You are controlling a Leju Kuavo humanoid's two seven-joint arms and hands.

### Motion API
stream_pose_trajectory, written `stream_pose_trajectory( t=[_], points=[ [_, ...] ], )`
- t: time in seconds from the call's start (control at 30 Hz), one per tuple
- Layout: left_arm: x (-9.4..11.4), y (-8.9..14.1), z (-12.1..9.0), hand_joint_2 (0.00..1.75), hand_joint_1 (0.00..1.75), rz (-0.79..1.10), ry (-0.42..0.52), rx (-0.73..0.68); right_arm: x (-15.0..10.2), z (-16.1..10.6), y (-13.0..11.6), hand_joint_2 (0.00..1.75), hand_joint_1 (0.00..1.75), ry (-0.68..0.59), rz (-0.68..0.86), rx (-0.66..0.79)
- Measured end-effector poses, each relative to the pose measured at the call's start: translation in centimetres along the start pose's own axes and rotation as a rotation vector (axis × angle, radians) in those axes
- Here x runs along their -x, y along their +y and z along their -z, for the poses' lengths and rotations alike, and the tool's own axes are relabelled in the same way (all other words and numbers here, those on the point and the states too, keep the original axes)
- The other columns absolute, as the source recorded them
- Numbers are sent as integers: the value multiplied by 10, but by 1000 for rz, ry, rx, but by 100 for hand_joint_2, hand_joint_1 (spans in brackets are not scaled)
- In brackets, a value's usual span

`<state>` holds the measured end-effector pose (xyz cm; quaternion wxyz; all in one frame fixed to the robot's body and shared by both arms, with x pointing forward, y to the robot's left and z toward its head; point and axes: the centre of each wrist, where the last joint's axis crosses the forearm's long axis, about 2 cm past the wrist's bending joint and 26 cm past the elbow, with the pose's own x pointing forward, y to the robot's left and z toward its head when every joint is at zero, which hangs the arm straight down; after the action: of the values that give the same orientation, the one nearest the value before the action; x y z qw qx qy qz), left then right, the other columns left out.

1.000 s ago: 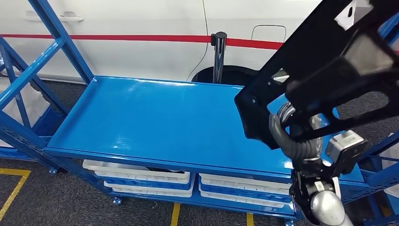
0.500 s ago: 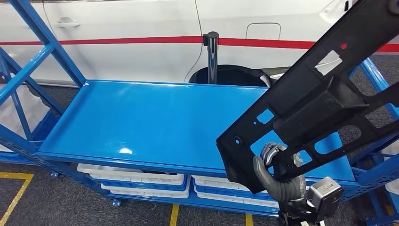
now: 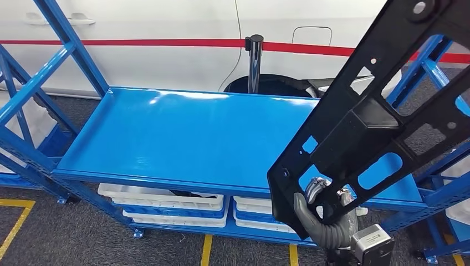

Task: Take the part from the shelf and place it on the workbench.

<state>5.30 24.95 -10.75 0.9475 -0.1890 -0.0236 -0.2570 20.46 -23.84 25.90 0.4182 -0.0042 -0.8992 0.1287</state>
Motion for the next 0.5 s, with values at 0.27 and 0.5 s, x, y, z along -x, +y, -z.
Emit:
stream_pose_trajectory(
  t=[0.27,0.5],
  points=[
    [3,-2,1,175,0,-26,0,4,-7,-11,-2,175,175,-29,-81,99],
    [0,1,-1,175,0,-33,-8,63,-7,-16,-6,175,175,-5,-79,140]
  ],
)
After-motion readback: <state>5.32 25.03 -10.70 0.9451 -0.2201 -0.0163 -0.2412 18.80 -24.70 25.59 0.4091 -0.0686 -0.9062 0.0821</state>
